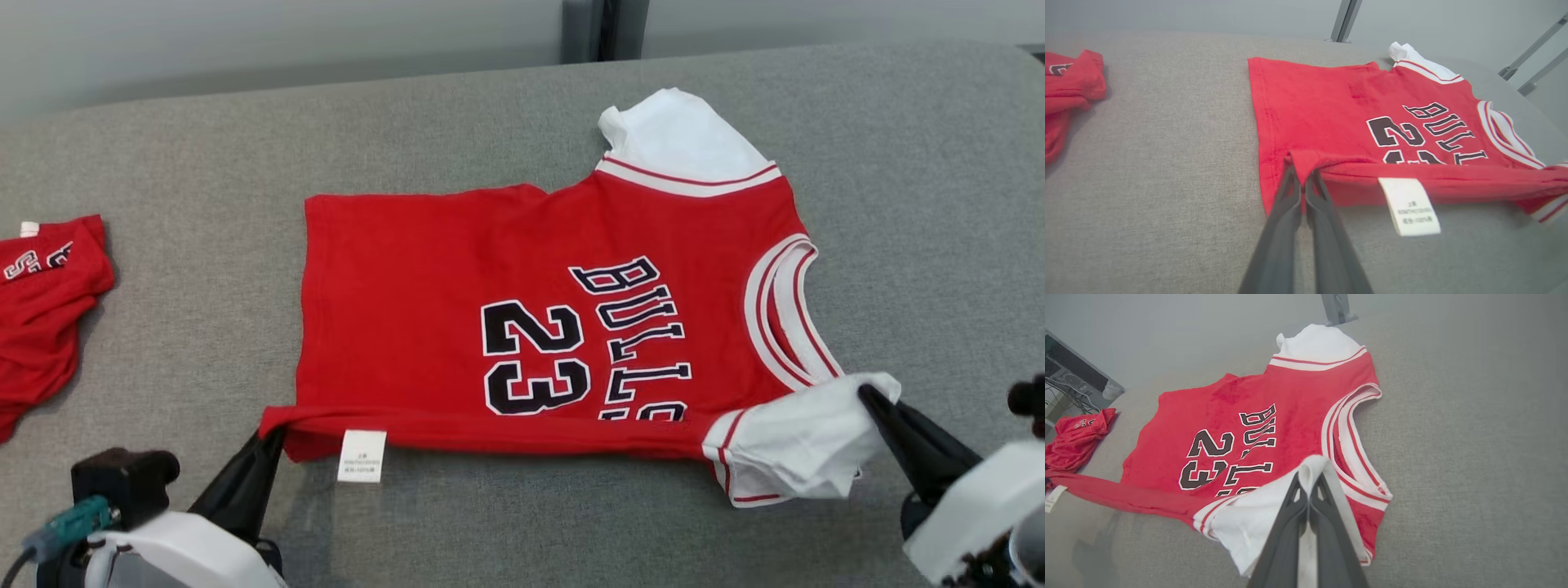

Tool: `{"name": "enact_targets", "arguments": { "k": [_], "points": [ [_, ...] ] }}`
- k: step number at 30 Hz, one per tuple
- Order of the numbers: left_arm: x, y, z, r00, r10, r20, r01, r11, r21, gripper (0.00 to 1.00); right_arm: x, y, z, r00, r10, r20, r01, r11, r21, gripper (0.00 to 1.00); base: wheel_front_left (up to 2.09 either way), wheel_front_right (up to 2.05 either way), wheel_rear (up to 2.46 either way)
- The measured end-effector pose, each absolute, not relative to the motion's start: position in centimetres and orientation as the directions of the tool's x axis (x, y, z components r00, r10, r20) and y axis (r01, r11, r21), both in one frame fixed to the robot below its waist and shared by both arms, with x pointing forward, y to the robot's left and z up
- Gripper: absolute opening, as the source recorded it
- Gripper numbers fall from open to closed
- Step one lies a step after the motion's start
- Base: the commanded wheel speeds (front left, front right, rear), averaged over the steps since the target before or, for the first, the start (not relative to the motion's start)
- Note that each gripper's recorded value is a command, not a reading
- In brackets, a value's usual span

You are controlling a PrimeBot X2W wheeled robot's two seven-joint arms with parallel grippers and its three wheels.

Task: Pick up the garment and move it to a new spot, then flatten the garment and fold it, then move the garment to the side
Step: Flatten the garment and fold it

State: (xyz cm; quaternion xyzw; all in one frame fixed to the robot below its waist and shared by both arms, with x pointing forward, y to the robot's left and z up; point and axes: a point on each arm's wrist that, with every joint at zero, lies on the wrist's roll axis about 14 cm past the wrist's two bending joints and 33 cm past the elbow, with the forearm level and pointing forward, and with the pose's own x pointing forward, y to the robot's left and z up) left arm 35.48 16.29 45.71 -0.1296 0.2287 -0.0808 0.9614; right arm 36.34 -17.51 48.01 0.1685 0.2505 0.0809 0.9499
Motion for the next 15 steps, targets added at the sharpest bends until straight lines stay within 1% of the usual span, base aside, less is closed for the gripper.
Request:
{"name": "enact_targets", "arguments": {
  "k": [3,8,10,15],
  "points": [
    [37.1,16.1,44.4,0.864,-0.236,-0.444,0.112,0.951,-0.288,0.0,38.9,-16.8,47.4,0.84,0.273,-0.468,-0.112,0.933,0.342,0.0,0.0,0.0,0.0],
    [39.0,15.8,41.5,0.83,-0.256,-0.495,0.106,0.944,-0.311,0.0,42.1,-16.0,44.7,0.783,0.311,-0.538,-0.155,0.936,0.316,0.0,0.0,0.0,0.0],
    [39.6,15.8,40.5,0.824,-0.258,-0.505,0.101,0.943,-0.317,0.0,43.0,-15.7,43.5,0.76,0.32,-0.566,-0.168,0.938,0.305,0.0,0.0,0.0,0.0],
    [40.1,15.9,38.8,0.817,-0.253,-0.518,0.08,0.939,-0.334,0.0,44.8,-15.0,41.6,0.742,0.334,-0.581,-0.184,0.935,0.303,0.0,0.0,0.0,0.0]
  ]
}}
